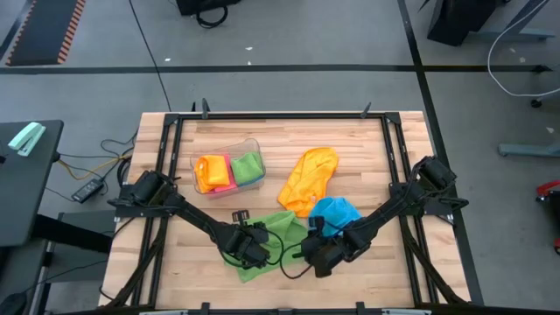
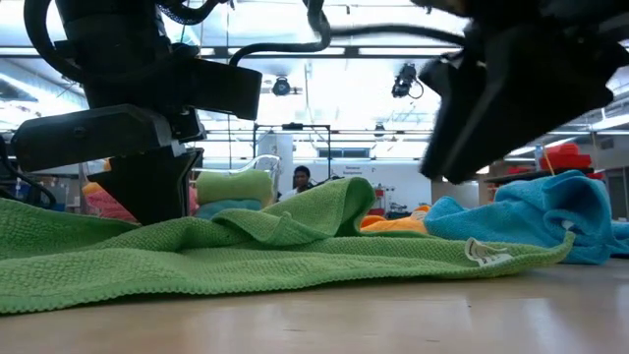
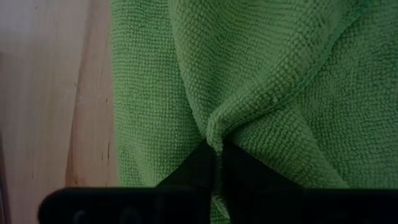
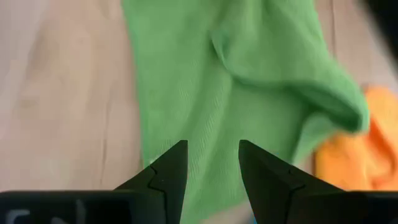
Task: Fold microfiber towels
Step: Fold the green microfiber towel
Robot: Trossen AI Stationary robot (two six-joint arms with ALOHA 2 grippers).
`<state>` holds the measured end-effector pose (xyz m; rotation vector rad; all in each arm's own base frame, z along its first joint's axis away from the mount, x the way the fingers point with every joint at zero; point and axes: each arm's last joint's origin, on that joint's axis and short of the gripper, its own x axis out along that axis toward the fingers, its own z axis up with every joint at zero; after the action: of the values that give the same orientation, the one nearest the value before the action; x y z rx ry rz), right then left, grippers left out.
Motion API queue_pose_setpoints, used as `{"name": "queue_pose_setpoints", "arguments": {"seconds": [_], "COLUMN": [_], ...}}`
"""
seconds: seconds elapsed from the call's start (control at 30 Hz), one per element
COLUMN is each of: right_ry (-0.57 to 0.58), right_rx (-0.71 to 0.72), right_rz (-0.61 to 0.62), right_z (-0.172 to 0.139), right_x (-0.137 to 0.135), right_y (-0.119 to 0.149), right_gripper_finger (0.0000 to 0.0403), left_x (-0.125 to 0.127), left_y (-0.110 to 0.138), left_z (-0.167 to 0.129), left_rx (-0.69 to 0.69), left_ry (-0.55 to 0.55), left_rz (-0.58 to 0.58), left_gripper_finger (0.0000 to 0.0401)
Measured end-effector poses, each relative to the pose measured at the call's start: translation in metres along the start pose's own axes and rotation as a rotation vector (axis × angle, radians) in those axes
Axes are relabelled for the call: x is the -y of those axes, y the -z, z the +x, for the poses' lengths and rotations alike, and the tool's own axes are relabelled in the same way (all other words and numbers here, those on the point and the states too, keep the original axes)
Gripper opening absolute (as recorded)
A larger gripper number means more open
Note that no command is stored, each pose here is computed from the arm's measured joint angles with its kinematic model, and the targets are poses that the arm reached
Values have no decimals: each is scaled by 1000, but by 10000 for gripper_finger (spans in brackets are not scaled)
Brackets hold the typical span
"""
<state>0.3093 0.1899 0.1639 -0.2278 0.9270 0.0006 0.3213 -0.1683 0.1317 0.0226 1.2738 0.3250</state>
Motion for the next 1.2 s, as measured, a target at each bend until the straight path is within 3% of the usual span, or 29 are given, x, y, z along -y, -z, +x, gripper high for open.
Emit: {"name": "queue_pose_setpoints", "arguments": {"seconds": [0.3, 0.63, 0.97, 1.2], "right_ry": [-32, -137, -151, -124], "right_rx": [231, 439, 425, 401], "right_rz": [-89, -33, -109, -131], "right_z": [19, 39, 88, 96], "right_x": [9, 39, 26, 24], "right_y": [3, 8, 0, 0], "right_gripper_finger": [152, 152, 152, 129], "left_x": [0, -1, 0, 0], "left_y": [0, -1, -1, -1], "left_z": [0, 0, 0, 0], "left_rx": [0, 4, 14, 14], "left_ry": [0, -4, -8, -8], "left_rz": [0, -2, 2, 2], "left_gripper_finger": [43, 42, 55, 52]}}
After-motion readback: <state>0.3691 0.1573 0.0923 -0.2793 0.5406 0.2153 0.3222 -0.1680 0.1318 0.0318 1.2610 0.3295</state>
